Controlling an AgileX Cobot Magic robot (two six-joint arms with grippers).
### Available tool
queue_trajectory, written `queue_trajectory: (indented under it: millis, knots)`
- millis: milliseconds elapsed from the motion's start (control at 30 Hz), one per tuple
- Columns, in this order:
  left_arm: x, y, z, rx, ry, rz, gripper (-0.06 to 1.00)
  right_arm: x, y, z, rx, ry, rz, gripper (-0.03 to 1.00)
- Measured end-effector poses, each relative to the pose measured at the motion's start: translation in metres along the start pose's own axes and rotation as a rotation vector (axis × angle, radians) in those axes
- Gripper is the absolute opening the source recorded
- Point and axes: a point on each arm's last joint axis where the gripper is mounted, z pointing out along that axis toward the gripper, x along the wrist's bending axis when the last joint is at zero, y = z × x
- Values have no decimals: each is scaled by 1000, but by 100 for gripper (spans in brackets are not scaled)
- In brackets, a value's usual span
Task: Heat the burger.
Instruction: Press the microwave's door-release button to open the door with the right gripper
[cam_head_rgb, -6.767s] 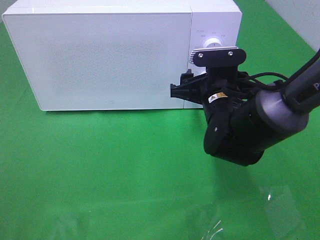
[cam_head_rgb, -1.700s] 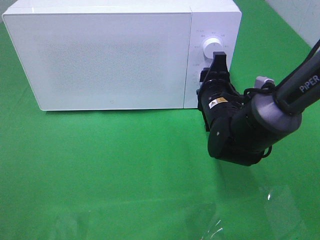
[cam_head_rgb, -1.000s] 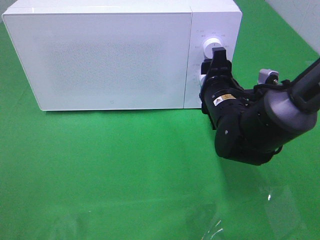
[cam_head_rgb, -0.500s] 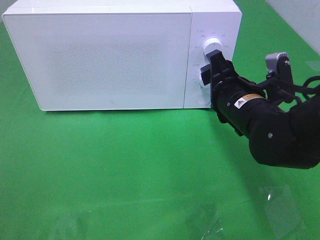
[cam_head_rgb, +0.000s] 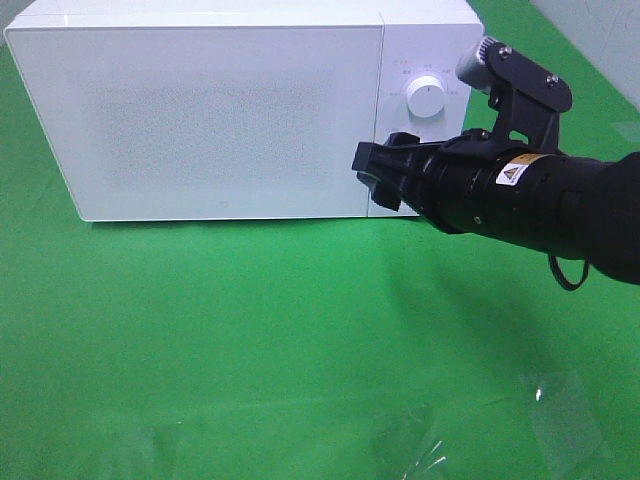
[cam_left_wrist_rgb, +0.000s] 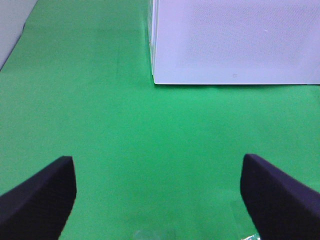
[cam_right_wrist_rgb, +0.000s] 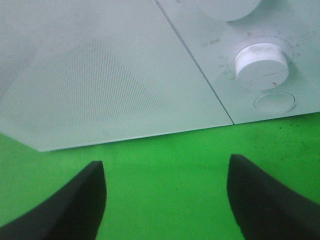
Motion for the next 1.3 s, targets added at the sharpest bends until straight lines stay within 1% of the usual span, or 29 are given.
queue_trajectory:
  millis: [33,67,100,133,167,200,267,367,400,433,500,533,567,600,633,767,800,833,867,967,1033,1067,1100,1167,1200,1300]
  knots:
    - [0,0,0,0,0,0,82,0,1,-6,44,7,-56,65]
    - [0,0,0,0,0,0,82,0,1,-6,44,7,-56,65]
    - [0,0,0,0,0,0,82,0,3,-10,74,13,-94,65]
    - [0,0,0,0,0,0,82,0,3,-10,74,13,-94,65]
    - [0,0,0,0,0,0,82,0,7,-16,119,20,-148,65]
    - [0,0,0,0,0,0,82,0,7,-16,119,20,-148,65]
    - [0,0,0,0,0,0,82,4,17,-33,188,44,-260,65]
    - [0,0,0,0,0,0,82,5,18,-37,203,47,-285,65]
    - [0,0,0,0,0,0,82,8,24,-48,213,57,-323,67]
    - [0,0,0,0,0,0,82,8,24,-48,213,57,-323,67]
    - [0,0,0,0,0,0,82,11,32,-71,234,66,-386,74]
    - [0,0,0,0,0,0,82,11,32,-71,234,66,-386,74]
    - [0,0,0,0,0,0,82,11,35,-82,251,63,-412,77]
    - [0,0,0,0,0,0,82,11,35,-82,251,63,-412,77]
    - [0,0,0,0,0,0,82,11,35,-92,267,60,-430,78]
    - [0,0,0,0,0,0,82,9,35,-107,299,54,-443,79]
    - [0,0,0,0,0,0,82,8,34,-118,318,52,-447,79]
    - [0,0,0,0,0,0,82,8,34,-118,318,52,-447,79]
    - [0,0,0,0,0,0,82,6,35,-130,323,52,-456,79]
    - [0,0,0,0,0,0,82,6,35,-136,326,52,-459,79]
    - [0,0,0,0,0,0,82,2,34,-158,329,49,-476,79]
    - [0,0,0,0,0,0,82,2,34,-158,329,49,-476,79]
    - [0,0,0,0,0,0,82,-1,33,-167,343,35,-494,79]
    - [0,0,0,0,0,0,82,-3,32,-172,346,28,-502,78]
    - [0,0,0,0,0,0,82,-3,32,-172,346,28,-502,78]
    - [0,0,0,0,0,0,82,-8,31,-190,337,4,-512,78]
